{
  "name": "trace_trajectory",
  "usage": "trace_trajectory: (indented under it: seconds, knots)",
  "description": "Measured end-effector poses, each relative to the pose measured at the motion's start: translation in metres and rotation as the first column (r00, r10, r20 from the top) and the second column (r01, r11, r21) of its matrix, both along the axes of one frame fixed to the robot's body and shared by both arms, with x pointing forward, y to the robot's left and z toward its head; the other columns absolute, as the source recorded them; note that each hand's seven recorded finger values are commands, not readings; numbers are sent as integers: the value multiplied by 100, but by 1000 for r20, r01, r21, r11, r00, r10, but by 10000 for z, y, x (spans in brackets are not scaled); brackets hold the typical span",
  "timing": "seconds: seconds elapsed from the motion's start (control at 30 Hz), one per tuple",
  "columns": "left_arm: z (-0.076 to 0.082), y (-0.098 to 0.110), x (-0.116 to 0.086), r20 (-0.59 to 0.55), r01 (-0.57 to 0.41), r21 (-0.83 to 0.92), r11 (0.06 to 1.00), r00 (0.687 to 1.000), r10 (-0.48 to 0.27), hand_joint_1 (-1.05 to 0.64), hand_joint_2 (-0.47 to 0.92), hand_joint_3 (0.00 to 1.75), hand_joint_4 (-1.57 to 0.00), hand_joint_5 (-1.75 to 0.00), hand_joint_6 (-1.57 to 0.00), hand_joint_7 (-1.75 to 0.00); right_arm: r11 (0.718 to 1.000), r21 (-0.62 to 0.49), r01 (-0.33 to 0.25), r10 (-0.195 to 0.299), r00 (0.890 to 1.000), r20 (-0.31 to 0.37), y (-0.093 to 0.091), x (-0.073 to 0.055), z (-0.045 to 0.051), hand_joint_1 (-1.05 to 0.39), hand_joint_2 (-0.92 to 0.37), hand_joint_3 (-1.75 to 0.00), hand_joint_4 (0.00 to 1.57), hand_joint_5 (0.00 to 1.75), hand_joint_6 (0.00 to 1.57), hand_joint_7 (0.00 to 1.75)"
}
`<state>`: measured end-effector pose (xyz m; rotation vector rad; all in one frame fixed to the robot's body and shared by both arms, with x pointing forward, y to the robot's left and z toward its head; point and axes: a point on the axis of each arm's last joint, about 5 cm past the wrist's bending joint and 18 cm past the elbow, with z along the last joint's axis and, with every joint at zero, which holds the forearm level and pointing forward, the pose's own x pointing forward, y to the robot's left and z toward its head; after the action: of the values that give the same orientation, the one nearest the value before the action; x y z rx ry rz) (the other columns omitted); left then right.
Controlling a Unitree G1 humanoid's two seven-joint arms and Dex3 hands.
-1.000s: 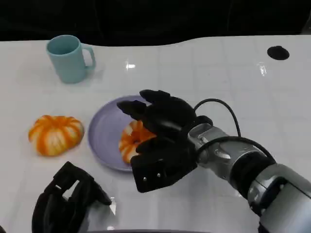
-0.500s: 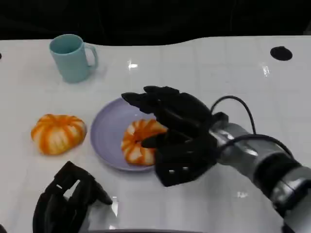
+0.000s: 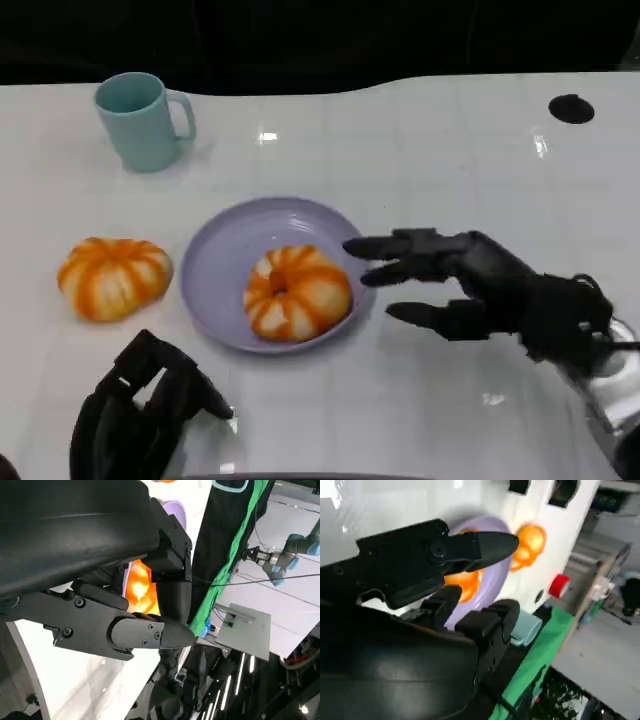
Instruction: Grasp the bread from the table and place it into the plate.
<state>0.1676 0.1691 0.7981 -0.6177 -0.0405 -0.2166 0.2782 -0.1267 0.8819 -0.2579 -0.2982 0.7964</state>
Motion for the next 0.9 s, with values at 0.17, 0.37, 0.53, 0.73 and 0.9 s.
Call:
trace_trajectory:
  seconds: [0.17,0.37,0.53,0.73,0.9]
  knots:
    - [0,4,-1,0,1,3,1000,1000,-1,-57,92,25,-63,-175,-53,-149,988,155,-7,26,992,-122,-218,-137,-135,-52,-92,-34,47,148,57,109]
    - [-2,8,-7,-3,1,3,1000,1000,-1,-57,92,24,-62,-175,-51,-150,958,283,40,27,973,-230,-403,-376,-327,-57,-92,-39,43,174,47,150]
    - [-5,22,-13,-7,-1,3,1000,1000,1,-57,92,23,-62,-175,-50,-150,934,340,109,10,943,-332,-463,-527,-408,-54,-92,-38,50,175,45,158]
    - [-4,26,-11,-7,-1,5,1000,1000,1,-58,92,23,-62,-175,-50,-150,895,407,184,27,887,-461,-497,-645,-451,-53,-92,-36,63,175,41,174]
    - [-3,29,-10,-6,-1,6,1000,1000,1,-57,92,23,-62,-175,-50,-151,870,434,233,36,848,-529,-508,-706,-485,-53,-92,-39,66,175,42,175]
